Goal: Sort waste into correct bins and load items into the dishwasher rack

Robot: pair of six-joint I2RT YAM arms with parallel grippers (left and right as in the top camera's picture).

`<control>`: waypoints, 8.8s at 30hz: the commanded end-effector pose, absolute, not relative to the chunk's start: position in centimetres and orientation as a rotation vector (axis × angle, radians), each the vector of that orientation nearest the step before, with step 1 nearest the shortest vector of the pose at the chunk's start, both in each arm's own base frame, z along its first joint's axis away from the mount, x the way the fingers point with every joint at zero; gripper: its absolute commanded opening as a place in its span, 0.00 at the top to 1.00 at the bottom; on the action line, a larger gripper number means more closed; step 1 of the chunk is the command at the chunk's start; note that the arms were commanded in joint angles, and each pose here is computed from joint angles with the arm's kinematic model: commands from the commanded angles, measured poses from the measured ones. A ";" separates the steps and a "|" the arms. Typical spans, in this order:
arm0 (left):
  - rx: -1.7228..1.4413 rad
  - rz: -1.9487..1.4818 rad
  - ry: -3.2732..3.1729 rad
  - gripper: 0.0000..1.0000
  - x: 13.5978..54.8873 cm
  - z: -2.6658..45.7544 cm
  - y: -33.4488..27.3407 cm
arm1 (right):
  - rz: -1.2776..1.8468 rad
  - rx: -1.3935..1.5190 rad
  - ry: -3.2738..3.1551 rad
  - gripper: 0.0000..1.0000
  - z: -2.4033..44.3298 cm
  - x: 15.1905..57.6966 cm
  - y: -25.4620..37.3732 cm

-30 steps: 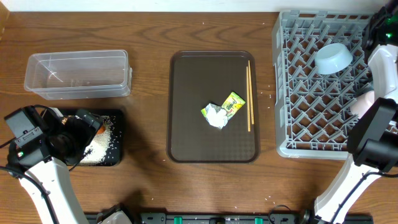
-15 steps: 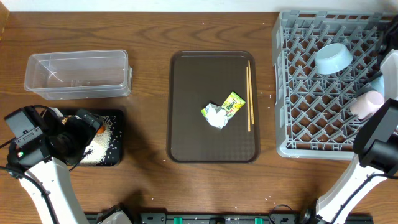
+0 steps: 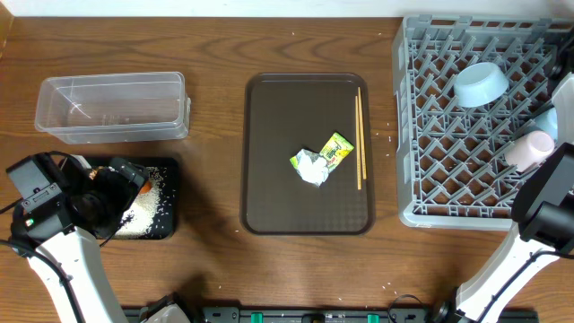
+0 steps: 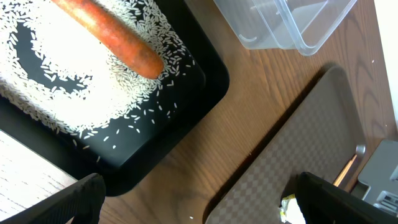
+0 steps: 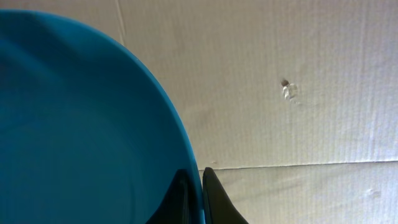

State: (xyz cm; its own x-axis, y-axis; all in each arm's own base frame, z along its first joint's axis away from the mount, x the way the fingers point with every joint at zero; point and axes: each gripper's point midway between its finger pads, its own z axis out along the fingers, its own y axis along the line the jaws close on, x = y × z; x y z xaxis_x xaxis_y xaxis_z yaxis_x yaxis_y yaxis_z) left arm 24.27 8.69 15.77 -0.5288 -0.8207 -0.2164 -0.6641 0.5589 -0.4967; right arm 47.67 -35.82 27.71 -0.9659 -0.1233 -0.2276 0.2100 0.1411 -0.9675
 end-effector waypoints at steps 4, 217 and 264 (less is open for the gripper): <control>-1.195 -0.506 2.369 0.02 24.3 15.8 8.7 | -1.888 -0.065 2.200 0.98 25.7 49.6 -34.6; 0.198 -0.641 2.528 0.02 26.3 20.5 -22.2 | -0.090 0.834 2.635 0.01 25.7 39.4 -8.0; -0.542 -0.103 2.916 0.02 32.0 3.6 -26.7 | -0.090 0.833 2.635 0.01 25.7 39.4 -8.0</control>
State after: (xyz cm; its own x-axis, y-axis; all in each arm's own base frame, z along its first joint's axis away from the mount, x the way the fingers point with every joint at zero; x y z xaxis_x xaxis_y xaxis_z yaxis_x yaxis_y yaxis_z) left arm 30.74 -26.92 2.97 -0.9539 -0.2822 -0.1023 -0.2731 0.9573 -0.0947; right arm 39.34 -8.39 25.59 -0.7566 0.5398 -0.3690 0.5653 0.8236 0.0459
